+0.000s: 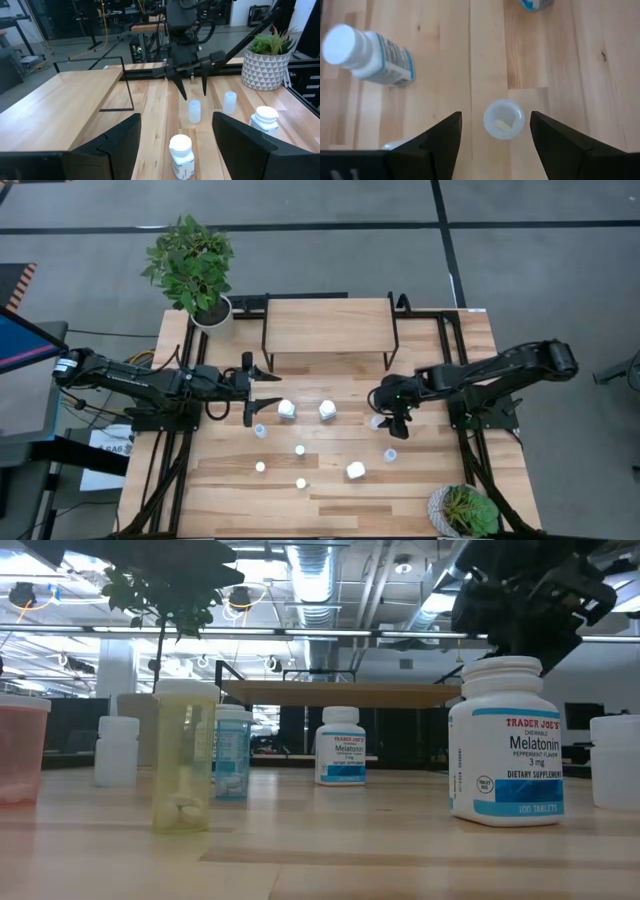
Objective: Pick and place medicine bottles onto shelf by color
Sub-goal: Put the top white bottle on the shelf
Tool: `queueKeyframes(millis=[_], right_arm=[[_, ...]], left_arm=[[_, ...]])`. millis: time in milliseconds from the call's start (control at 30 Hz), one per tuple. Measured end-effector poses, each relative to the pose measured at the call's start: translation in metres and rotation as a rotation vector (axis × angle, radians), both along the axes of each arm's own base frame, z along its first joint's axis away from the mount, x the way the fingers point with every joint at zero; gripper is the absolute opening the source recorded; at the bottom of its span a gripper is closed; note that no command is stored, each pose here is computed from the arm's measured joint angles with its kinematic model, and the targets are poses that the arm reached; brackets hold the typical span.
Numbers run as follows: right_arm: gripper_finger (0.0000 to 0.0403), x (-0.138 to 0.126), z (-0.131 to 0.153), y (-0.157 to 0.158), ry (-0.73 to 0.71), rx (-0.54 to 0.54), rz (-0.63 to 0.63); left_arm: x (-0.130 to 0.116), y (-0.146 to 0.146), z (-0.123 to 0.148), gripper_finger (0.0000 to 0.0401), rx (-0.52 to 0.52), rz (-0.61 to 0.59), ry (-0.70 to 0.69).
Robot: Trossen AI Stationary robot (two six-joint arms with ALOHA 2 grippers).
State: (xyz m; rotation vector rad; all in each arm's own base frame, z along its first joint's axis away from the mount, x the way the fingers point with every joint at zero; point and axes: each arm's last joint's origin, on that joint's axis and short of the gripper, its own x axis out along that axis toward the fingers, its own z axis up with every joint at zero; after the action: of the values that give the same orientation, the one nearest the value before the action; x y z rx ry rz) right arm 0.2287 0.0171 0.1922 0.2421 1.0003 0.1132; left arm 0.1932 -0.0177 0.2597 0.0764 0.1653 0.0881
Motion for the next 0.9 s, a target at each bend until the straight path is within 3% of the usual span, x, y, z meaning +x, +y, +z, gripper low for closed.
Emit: queueKeyframes(millis=[900], right_arm=[[0.0260,0.017,-0.034,0.001,0.101,-0.052,0.032]], left_arm=[[0.000,0.000,-0.001,0.0234,0.001,0.000,0.010]])
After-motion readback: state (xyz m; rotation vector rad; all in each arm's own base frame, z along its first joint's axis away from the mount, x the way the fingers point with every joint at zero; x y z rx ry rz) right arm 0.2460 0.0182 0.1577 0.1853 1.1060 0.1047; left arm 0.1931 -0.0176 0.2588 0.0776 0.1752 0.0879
